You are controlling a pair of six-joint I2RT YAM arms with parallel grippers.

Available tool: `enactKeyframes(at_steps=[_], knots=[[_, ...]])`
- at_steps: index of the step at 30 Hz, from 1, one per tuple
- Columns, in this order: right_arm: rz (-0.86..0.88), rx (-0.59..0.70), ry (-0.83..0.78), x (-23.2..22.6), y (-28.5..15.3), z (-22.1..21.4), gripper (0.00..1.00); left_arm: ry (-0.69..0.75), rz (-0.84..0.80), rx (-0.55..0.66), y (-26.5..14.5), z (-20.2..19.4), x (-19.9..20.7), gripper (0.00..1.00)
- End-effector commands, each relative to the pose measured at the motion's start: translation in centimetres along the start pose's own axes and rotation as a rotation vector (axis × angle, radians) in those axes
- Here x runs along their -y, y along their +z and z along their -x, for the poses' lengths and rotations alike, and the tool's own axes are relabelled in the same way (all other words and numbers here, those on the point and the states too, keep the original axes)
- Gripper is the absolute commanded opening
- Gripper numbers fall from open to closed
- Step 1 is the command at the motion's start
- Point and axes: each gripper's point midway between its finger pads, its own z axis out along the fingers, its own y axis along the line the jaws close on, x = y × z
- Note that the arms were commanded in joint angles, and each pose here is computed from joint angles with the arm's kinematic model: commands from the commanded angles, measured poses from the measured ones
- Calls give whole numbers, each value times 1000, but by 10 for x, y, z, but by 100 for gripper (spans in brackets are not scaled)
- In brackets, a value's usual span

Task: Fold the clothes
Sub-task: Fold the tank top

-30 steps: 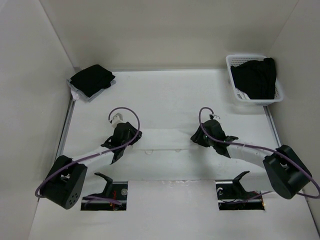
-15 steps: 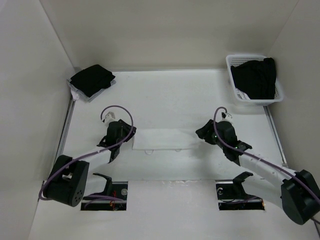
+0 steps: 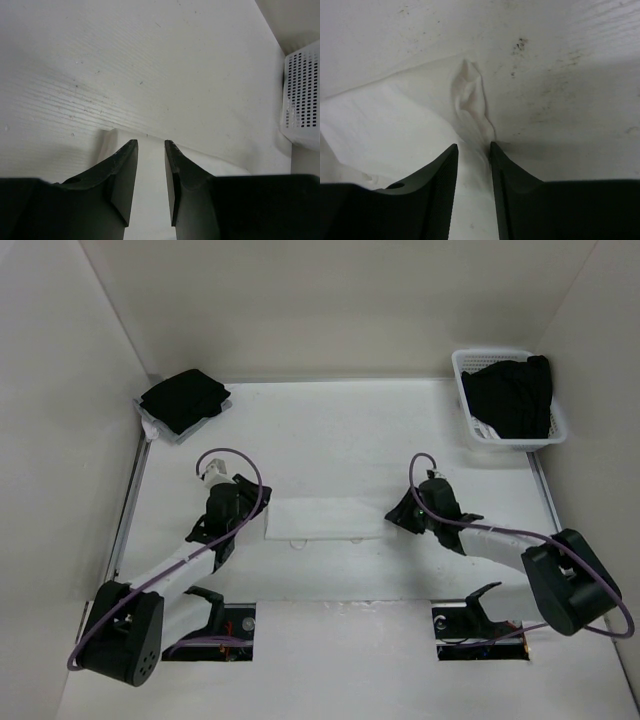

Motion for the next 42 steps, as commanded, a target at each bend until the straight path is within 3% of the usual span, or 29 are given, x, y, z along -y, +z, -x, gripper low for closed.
enactKeyframes(at_steps=[1,6,16,23,33,39,42], knots=[[34,-17,30,-9,9,1,32,15,-62,40,-3,16,21,27],[51,27,76,-12,8,9,9,21,-99,49,-8,18,31,27],[-9,234,38,-7,-81,44,4,69,-155,-30,-14,-13,49,29],[53,225,-97,-72,-107,58,6,73,-188,-46,-18,-19,59,30],[65,87,-243,-178,-51,28,10,61,-216,-33,-27,-14,57,31],[73,-25,-309,-223,-3,-27,20,45,-226,-23,-32,-8,50,32],[83,-87,-358,-237,10,-60,35,38,-223,-18,-34,-3,46,33]])
